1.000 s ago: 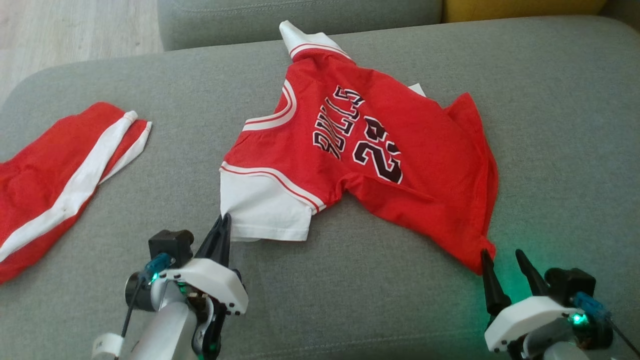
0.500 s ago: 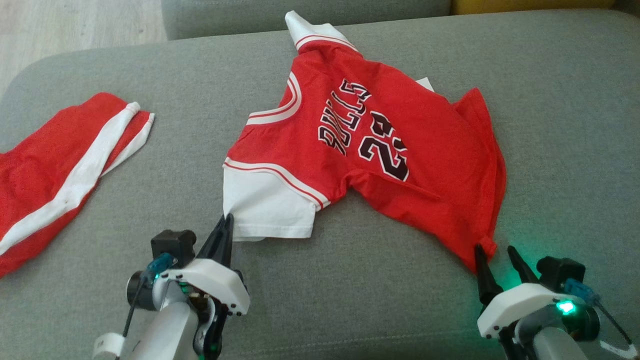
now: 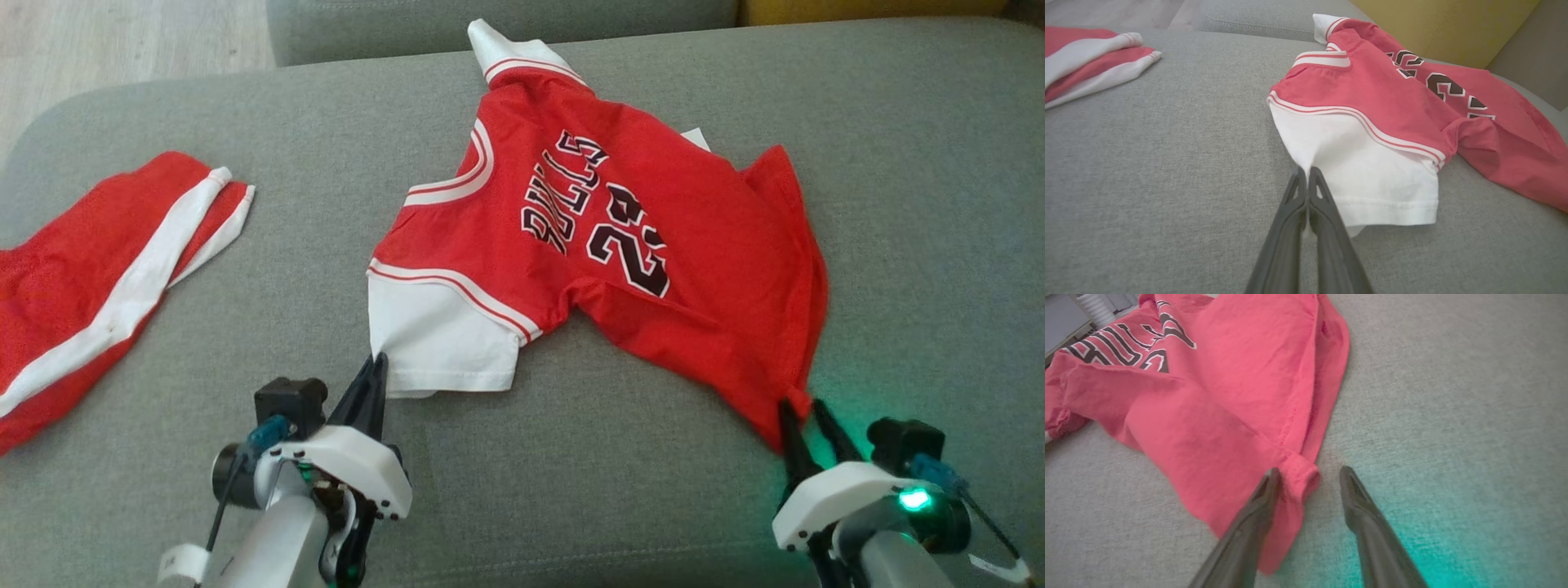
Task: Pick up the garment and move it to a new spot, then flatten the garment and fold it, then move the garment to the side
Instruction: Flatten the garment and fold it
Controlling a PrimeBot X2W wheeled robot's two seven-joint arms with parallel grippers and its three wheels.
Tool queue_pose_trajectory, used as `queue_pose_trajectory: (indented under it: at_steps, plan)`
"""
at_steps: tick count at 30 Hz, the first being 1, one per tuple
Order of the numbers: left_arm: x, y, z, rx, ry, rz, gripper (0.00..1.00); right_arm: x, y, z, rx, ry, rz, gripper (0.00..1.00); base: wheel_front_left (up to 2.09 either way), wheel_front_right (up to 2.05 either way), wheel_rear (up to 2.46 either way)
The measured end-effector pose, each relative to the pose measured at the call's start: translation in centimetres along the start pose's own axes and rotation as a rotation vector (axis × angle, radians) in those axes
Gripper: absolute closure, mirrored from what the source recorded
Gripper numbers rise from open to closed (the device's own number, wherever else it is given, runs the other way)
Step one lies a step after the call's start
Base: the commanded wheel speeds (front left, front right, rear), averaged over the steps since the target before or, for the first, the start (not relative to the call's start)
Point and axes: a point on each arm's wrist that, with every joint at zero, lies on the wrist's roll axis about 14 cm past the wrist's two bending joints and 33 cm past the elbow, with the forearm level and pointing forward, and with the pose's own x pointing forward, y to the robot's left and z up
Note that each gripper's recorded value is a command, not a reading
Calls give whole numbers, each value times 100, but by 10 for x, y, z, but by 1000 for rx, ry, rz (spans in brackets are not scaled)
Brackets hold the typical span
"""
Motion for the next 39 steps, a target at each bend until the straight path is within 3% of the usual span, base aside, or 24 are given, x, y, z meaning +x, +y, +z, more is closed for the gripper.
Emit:
queue_pose_trajectory:
  at_steps: [8,23,32,39]
  plan:
    - [-2,0,1,5,-1,0,100,0,2,2,-25,-12,9,100,0,0,0]
    - [-5,-1,15,9,-43,-1,100,-18,-5,52,-198,-188,-10,100,0,0,0]
    - [-7,-1,21,3,-65,6,100,-19,-10,70,-332,-191,-38,100,0,0,0]
    - [-9,1,24,-3,-78,12,100,2,-5,142,-485,-342,-62,100,0,0,0]
